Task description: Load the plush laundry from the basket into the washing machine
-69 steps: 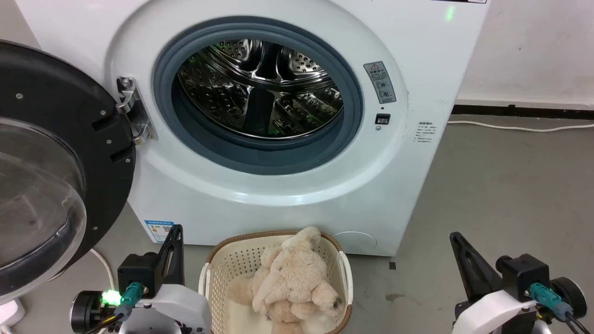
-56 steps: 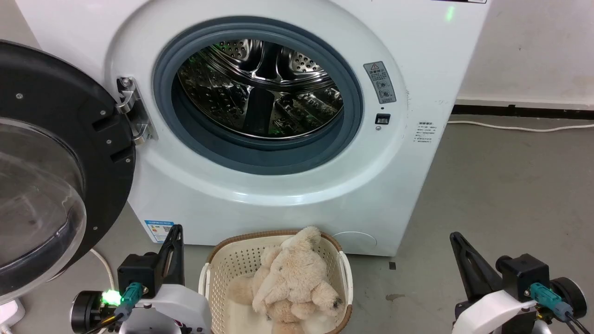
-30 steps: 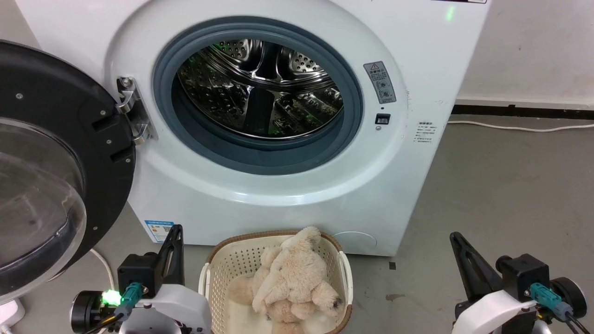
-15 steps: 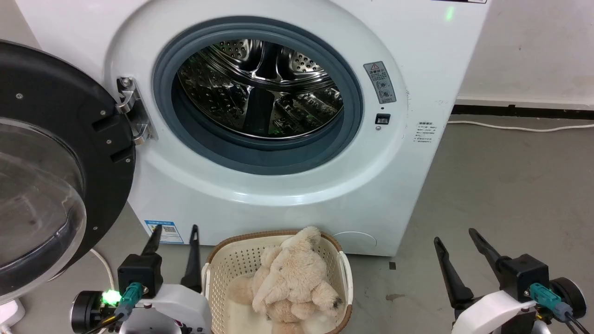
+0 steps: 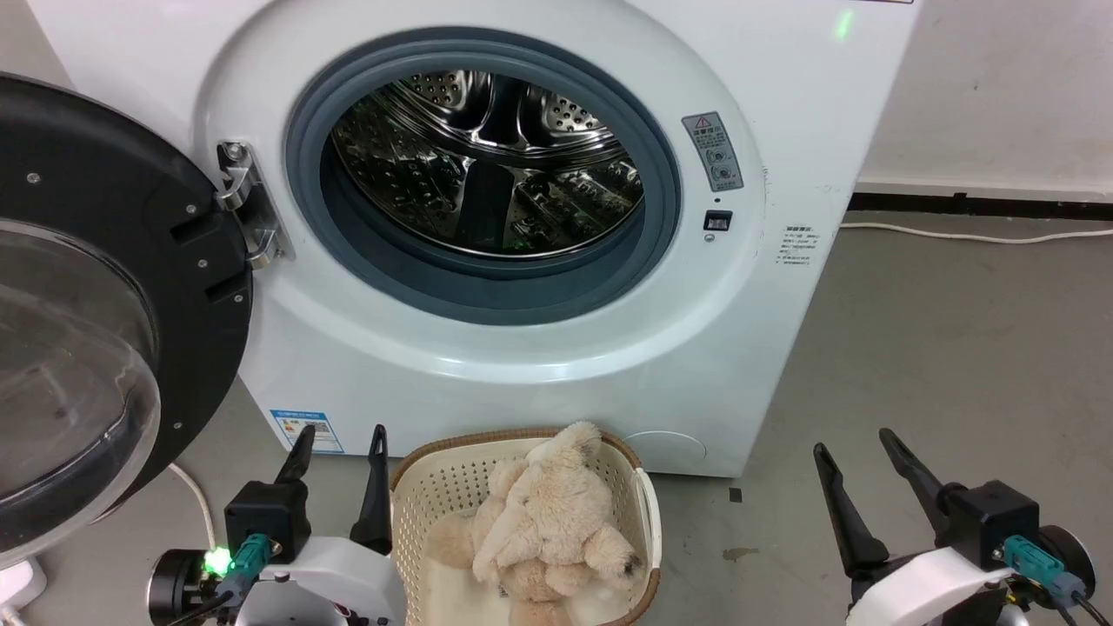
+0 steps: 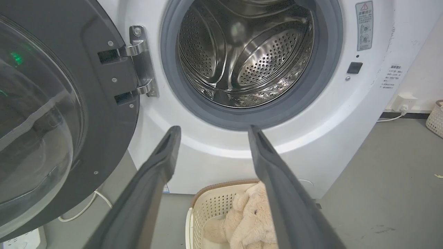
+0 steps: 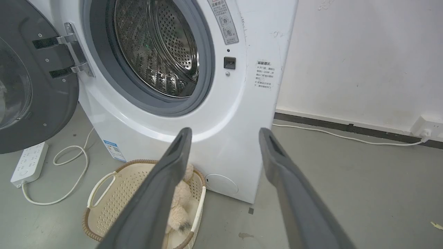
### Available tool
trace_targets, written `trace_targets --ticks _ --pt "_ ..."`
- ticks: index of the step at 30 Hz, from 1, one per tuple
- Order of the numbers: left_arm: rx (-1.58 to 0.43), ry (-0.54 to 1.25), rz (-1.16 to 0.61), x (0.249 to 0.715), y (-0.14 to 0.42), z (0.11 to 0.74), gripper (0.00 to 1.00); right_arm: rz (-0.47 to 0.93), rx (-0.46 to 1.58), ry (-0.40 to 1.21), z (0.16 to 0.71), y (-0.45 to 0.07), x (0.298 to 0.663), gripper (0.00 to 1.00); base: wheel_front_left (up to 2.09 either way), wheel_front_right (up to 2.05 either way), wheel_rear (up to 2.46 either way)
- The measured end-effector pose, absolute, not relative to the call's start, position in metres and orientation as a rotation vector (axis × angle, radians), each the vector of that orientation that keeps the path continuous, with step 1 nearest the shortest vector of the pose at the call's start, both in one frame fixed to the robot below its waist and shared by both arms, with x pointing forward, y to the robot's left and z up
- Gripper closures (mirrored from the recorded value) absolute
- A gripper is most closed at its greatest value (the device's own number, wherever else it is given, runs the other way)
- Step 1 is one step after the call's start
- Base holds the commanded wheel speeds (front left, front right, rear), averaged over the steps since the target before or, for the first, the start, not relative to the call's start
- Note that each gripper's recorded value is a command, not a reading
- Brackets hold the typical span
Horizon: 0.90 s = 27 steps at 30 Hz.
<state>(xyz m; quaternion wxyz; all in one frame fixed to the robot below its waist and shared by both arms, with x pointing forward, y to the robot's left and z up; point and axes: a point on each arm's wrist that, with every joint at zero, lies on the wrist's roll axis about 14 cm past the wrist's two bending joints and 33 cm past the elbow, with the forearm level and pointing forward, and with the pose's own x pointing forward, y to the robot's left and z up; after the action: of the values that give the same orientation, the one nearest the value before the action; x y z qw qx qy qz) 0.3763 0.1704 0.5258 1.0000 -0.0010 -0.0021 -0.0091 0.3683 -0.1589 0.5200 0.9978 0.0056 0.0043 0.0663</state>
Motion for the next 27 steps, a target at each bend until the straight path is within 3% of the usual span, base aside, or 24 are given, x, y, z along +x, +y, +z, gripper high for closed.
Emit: trace_targets --ticks 27 --pt "-0.073 0.264 -0.173 0.424 0.122 0.45 0.0 0.064 0.11 0.076 0.486 -0.178 0.374 0.0 0.0 0.0 0.0"
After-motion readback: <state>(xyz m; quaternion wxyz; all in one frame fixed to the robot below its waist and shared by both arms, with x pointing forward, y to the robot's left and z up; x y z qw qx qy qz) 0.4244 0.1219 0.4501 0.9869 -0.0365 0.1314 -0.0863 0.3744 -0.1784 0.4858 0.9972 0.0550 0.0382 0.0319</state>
